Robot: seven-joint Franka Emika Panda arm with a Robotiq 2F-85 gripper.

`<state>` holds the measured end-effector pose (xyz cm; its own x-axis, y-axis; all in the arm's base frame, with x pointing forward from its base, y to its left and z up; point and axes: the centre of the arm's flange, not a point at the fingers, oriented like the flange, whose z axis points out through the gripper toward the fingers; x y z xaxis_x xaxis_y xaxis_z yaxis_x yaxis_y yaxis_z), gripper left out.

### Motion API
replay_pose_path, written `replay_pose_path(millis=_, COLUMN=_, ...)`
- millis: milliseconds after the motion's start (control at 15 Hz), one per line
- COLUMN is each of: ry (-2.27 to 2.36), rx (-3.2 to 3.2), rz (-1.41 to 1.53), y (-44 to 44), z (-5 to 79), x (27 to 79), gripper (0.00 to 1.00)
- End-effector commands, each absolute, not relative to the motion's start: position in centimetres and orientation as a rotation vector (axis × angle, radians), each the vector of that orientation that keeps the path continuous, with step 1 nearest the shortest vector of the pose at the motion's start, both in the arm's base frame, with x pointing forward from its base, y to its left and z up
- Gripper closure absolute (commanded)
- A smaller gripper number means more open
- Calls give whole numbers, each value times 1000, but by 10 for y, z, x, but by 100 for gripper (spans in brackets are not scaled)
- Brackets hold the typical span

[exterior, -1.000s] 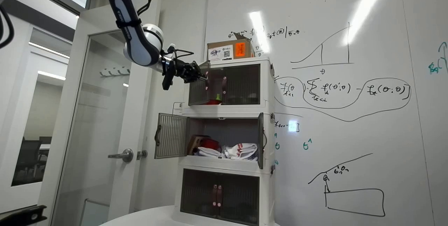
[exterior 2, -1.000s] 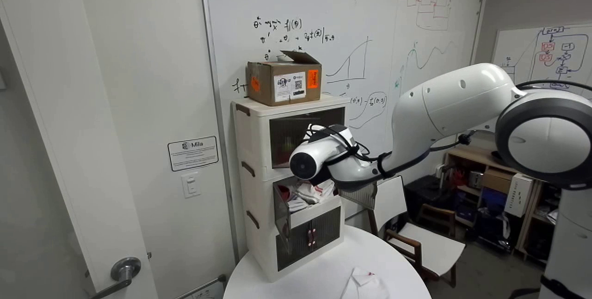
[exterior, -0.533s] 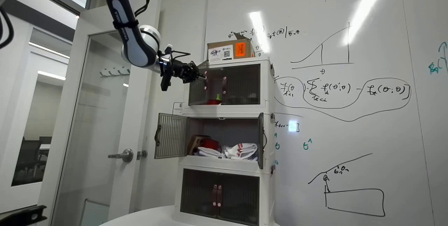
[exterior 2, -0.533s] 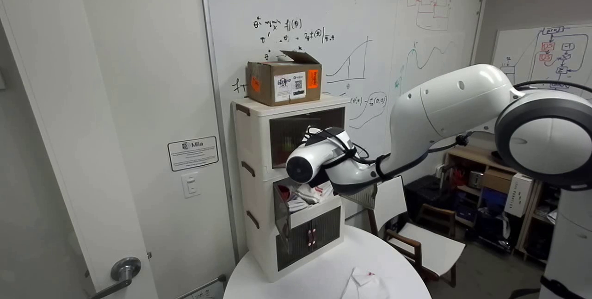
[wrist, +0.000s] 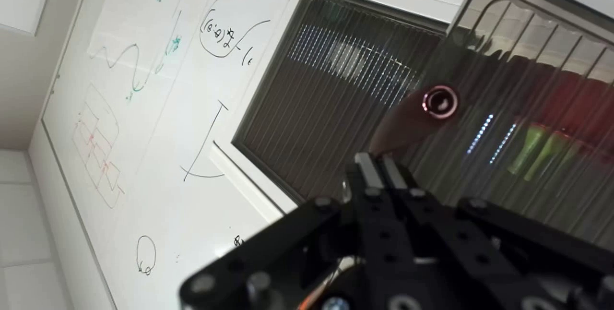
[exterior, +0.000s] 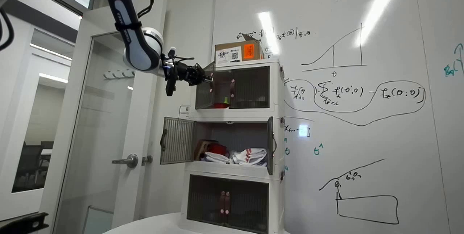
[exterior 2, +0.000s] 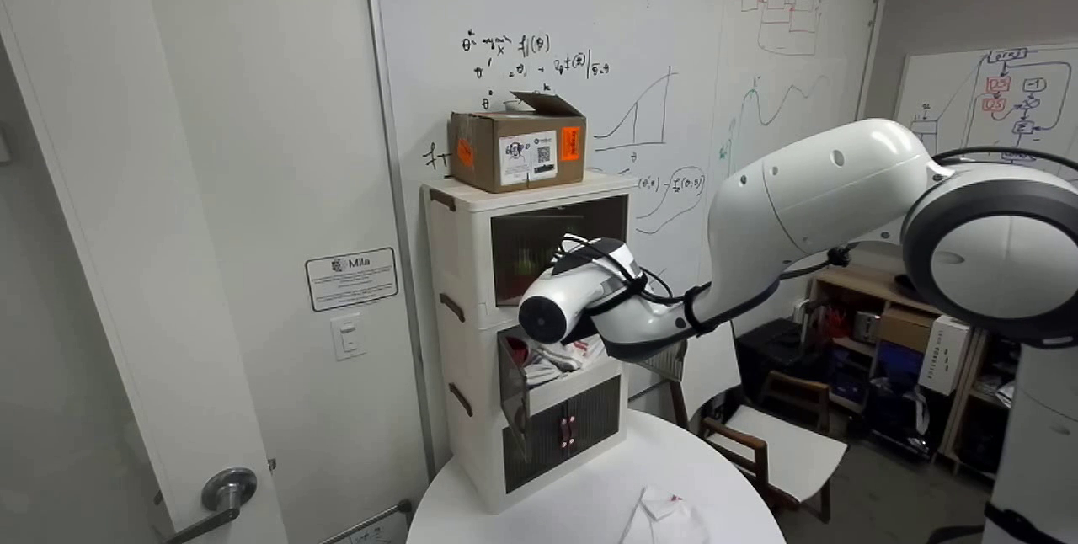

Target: Open the top left cabinet door

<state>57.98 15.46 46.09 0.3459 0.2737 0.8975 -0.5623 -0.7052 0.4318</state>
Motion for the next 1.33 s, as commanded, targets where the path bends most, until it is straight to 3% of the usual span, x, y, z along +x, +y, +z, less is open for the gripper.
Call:
replay_pose_path(millis=0, ry=-300, rx=1770, rz=1496, y=149, z=475, x=570, gripper=96)
replay_pose_path(millis=67, ry=-303, rx=1767, rz=1499, y=149, z=475, x=570, gripper=71)
replay_pose_path(millis=133, ry=-298, rx=1763, rz=1497, y=150, z=476, x=569, gripper=71)
replay_pose_path(millis=267, ry=-299, rx=1744, rz=1500, y=150, z=478, x=569, gripper=60)
replay_pose_path(millis=800, ry=-318, rx=1689, rz=1488, y=145, z=482, x=565, gripper=1)
replay_pose_path(millis=1267, ry=-309, rx=1684, rz=1490, y=149, z=485, x=556, gripper=0)
